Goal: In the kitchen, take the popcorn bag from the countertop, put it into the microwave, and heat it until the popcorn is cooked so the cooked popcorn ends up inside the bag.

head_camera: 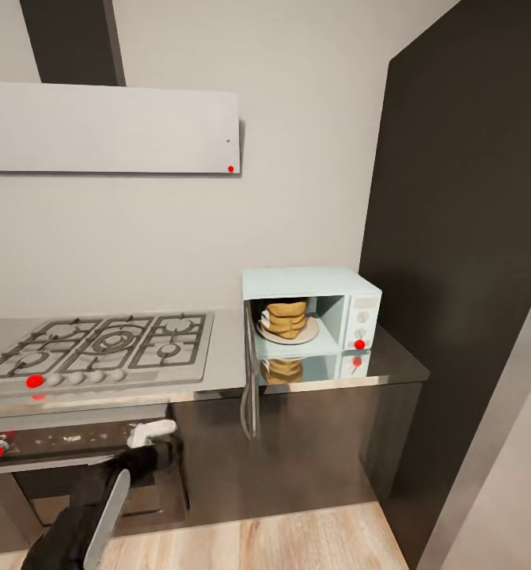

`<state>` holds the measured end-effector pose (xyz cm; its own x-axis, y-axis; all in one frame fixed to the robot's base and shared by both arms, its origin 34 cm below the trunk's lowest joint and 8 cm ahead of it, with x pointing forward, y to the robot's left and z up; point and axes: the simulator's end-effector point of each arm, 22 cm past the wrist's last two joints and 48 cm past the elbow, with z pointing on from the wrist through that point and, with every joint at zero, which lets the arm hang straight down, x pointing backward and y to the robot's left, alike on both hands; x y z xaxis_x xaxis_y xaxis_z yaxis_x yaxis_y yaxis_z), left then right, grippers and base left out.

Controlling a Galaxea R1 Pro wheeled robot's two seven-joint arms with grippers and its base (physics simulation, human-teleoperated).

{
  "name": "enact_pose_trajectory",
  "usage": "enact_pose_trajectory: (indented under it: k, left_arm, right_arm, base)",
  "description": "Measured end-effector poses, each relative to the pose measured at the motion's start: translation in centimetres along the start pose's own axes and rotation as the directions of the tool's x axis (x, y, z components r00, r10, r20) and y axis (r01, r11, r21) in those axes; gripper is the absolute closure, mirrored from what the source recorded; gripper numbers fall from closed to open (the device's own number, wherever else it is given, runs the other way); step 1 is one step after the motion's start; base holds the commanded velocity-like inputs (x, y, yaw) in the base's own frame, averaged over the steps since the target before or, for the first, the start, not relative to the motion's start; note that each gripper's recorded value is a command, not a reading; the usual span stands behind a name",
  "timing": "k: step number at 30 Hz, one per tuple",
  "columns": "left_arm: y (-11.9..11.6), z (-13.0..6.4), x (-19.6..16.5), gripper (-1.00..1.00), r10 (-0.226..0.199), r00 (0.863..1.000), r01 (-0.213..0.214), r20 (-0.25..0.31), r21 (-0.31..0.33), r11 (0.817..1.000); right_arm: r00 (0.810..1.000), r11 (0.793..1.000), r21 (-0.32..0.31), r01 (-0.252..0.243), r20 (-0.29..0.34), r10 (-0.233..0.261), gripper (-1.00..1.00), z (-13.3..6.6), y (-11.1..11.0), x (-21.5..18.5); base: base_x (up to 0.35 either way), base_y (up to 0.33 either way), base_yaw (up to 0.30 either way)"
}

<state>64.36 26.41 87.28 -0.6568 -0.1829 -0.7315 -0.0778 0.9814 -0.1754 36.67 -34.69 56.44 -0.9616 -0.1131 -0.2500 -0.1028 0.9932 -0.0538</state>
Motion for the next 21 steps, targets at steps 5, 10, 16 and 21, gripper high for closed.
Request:
enact_pose_trajectory:
  k: [5, 10, 16, 21]
  left_arm:
    - [-3.0, -1.2, -8.9, -1.0, 0.015, 0.993, -0.021, 0.113, 0.048, 0.999]
    - [-5.2, -1.6, -10.8, -1.0, 0.019, 0.988, -0.034, 0.15, 0.094, 0.995]
    - [-14.1, -3.1, -11.3, -1.0, 0.095, 0.968, -0.171, 0.234, 0.333, 0.927]
    - [-16.1, -3.4, -12.1, -1.0, 0.165, 0.925, -0.281, 0.342, 0.322, 0.904]
  right_arm:
    - [1.0, 1.0, 0.004, 0.0, 0.003, 0.0, -1.0, 0.0, -0.3, 0.0]
    - [1.0, 1.0, 0.004, 0.0, 0.003, 0.0, -1.0, 0.0, -0.4, 0.0]
    - [1.0, 1.0, 0.005, 0.0, 0.001, 0.0, -1.0, 0.0, -0.4, 0.0]
    - [1.0, 1.0, 0.005, -0.003, -0.008, 0.003, -1.0, 0.0, -0.3, 0.2]
  base:
    - [0.0, 0.0, 0.0]
    - [0.0, 0.0, 0.0]
    - [0.0, 0.0, 0.0]
    - [0.0, 0.0, 0.0]
